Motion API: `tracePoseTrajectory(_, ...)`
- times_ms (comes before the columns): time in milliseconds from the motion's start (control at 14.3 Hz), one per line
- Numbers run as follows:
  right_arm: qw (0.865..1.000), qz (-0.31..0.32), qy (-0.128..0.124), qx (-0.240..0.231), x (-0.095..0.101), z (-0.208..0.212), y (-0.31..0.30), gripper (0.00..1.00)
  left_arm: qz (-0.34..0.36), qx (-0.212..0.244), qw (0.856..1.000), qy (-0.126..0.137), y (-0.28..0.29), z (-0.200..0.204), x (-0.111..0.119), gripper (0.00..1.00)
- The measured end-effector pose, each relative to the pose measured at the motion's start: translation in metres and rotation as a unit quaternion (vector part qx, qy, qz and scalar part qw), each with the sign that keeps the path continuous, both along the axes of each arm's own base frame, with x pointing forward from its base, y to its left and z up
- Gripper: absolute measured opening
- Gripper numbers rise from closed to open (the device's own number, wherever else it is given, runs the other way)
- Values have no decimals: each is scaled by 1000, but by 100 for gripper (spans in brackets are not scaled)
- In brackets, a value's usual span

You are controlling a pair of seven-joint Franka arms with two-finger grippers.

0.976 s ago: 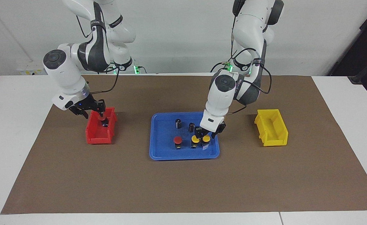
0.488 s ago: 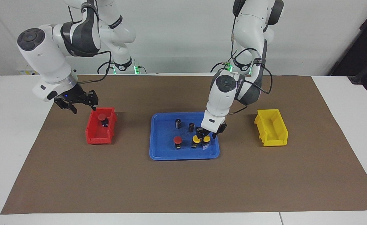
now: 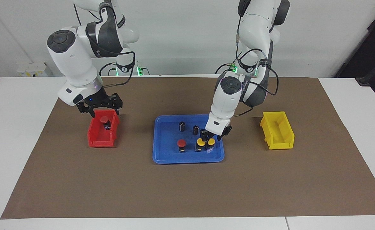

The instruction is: Sort red and yellow buttons by color

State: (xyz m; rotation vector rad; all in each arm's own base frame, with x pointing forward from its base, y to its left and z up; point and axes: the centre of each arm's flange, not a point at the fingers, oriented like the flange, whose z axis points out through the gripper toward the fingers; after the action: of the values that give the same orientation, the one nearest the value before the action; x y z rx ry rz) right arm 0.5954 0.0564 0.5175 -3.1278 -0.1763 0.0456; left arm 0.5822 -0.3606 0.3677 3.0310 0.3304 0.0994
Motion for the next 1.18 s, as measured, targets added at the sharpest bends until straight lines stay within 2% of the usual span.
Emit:
tracePoseTrajectory(627,1000,-4,2,0,2,-3,-5,100,1,0,1000,1,-1,4,-1,66)
tracePoseTrajectory(767,1000,-4,2,0,2,-3,-5,100,1,0,1000,2,-1,3,-1,62)
tracePoseTrajectory(836,1000,-4,2,0,2,-3,-5,100,2,1,1000,2,-1,2,-2,55)
tracePoseTrajectory(1185,1000,-4,2,0,2,-3,-4,100,5,1,1000,4,-2,-1,-4,54)
